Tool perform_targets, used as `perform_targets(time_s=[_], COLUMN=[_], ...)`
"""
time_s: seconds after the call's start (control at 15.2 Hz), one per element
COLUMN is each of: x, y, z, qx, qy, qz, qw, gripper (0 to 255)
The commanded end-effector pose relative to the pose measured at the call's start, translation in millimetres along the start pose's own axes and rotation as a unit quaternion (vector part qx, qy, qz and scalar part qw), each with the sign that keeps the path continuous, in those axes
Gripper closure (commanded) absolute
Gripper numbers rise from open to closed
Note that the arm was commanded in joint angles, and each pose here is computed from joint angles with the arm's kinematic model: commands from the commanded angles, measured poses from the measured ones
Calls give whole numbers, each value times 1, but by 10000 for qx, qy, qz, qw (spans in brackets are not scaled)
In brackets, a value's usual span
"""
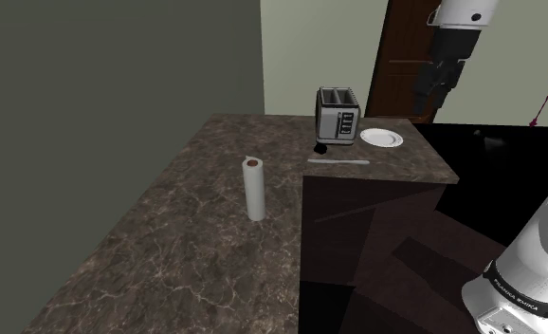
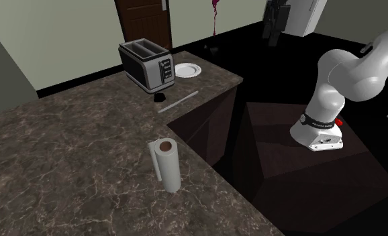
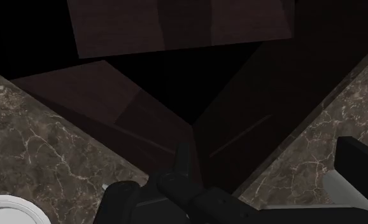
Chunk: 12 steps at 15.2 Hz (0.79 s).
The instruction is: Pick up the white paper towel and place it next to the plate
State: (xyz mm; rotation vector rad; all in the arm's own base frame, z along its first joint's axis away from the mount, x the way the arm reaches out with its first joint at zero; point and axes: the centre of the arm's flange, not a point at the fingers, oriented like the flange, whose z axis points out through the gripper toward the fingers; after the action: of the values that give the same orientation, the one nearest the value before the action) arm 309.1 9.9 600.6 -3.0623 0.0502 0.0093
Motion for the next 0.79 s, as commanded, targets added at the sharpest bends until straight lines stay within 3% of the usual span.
perform_targets(time_s=[0.0,0.73], x=[0,77], y=[0,-100], z=[0,61], qx=[0,87], qy=[0,171], qz=[0,134], qw=[10000,9997], gripper=[0,0])
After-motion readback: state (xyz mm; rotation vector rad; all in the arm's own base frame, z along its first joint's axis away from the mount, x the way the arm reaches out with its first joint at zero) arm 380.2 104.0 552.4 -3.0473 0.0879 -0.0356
